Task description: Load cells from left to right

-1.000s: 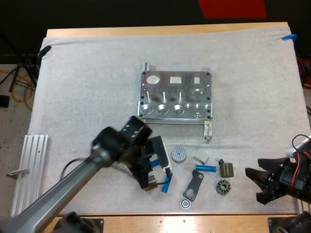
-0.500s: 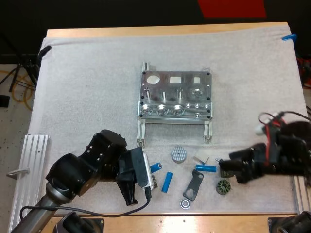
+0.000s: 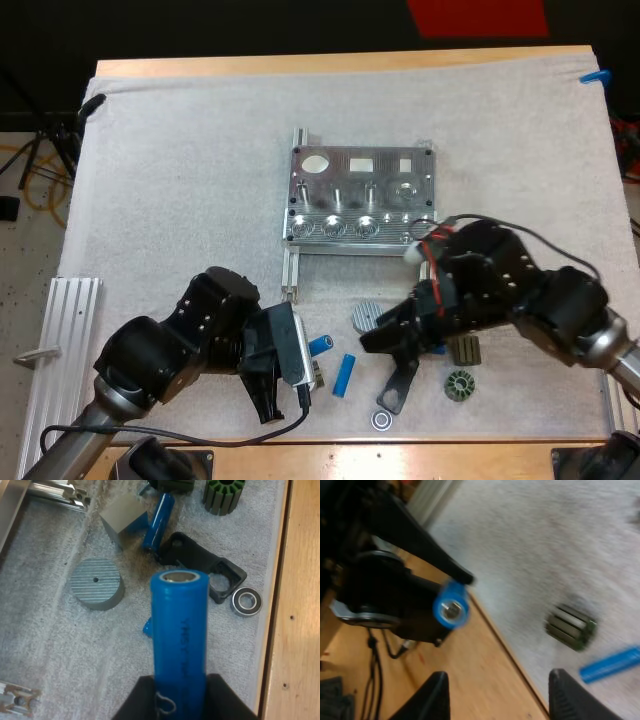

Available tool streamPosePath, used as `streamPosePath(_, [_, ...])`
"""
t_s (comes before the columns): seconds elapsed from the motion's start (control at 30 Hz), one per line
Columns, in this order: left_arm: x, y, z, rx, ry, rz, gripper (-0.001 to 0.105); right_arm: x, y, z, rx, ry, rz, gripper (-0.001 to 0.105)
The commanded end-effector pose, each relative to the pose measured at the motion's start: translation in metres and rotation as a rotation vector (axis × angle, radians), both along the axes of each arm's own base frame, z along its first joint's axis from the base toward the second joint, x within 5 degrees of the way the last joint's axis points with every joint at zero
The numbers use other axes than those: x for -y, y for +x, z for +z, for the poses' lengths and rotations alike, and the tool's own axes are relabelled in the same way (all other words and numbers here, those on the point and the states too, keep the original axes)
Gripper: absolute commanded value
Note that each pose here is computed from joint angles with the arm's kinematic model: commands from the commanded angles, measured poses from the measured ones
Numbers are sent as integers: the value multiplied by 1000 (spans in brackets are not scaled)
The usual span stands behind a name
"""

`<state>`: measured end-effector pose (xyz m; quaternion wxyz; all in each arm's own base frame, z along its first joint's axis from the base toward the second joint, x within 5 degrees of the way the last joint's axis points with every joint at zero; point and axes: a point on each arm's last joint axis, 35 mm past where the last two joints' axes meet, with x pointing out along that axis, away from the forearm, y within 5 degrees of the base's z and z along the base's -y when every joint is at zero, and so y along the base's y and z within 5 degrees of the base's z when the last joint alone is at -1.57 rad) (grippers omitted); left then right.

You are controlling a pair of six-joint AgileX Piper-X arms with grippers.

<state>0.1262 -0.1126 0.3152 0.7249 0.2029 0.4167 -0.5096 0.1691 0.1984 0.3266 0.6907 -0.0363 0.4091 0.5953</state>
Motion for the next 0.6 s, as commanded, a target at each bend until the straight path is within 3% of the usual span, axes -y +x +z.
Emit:
streamPosePath(0.0, [0,-1,2,-13,-14,-4,0,-7,2,6,9,50,15,44])
streamPosePath(0.37, [0,-1,2,-13,-14,-5,0,-38,16,-11,-100,167,109,44])
streamPosePath(0.57, [0,-1,2,-13,-14,-5,0,-54,14,-22,-128,163,144,44])
